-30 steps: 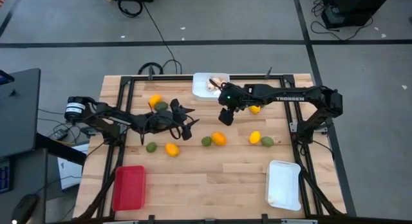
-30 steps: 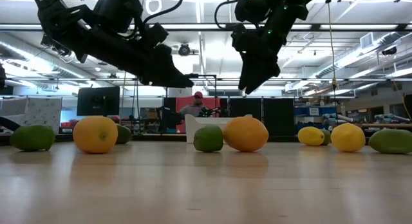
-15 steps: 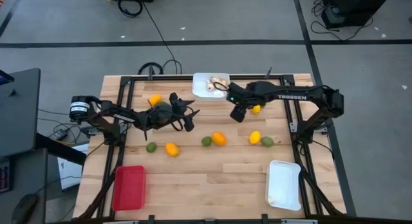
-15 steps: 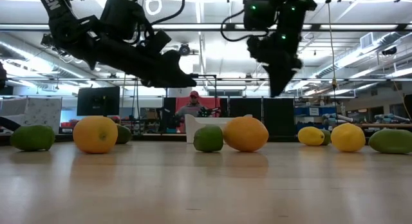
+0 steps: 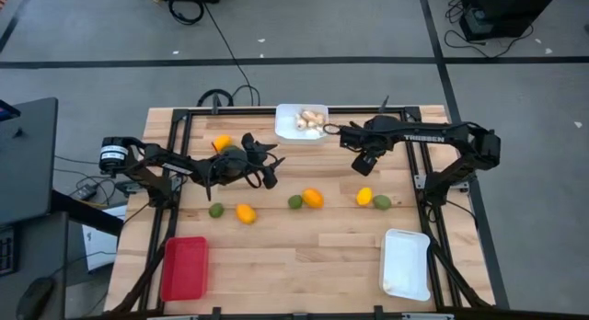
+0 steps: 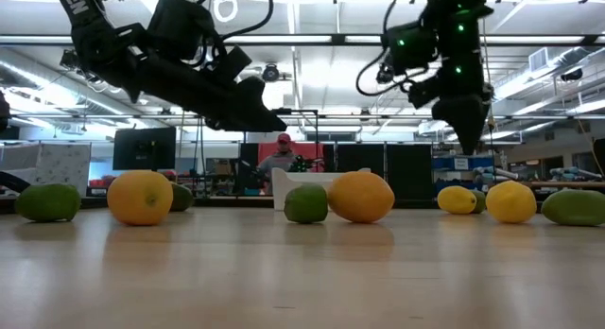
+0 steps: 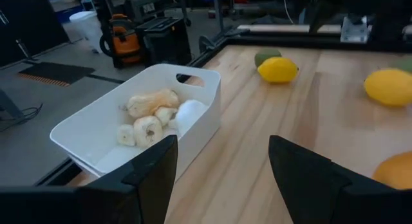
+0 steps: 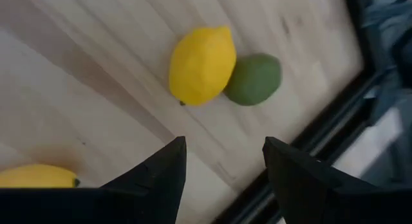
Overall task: Sort produce into baskets
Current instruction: Put the lemon into the red bin
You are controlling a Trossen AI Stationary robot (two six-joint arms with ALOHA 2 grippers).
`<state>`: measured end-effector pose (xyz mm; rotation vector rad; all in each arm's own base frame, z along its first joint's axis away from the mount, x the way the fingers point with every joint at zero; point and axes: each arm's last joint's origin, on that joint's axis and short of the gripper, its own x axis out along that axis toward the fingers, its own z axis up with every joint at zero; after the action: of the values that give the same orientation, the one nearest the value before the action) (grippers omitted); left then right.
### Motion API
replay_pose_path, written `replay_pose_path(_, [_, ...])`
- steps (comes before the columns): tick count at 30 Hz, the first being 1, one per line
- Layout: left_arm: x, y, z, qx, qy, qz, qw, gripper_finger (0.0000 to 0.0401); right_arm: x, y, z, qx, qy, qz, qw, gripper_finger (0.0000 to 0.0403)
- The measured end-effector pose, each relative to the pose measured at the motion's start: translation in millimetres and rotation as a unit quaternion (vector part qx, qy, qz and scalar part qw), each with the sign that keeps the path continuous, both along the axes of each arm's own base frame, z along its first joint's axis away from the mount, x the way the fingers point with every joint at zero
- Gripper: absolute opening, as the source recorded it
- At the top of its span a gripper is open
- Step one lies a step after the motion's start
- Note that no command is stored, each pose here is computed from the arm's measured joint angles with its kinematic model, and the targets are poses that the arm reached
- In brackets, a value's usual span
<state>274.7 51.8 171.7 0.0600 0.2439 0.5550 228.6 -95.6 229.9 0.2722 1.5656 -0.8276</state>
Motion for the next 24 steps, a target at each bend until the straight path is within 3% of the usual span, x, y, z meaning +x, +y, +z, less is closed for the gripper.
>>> replay_pose_path(9, [-1, 0, -3, 0.004, 0.019, -0.002, 1.0, 0.0242, -11, -35, -15, 0.03, -0.16, -0.054, 0.985, 0.0217])
replay_pose_path(14, [-1, 0, -5, 0.001, 0.031, -0.002, 1.0, 0.0241, -11, -46, -31, 0.011, -0.133, -0.076, 0.988, 0.0217])
replay_pose_path(24, [-2, 0, -6, 0.0, 0.034, -0.002, 0.999, 0.0241, -6, -47, -46, 0.026, -0.104, -0.09, 0.99, 0.0217])
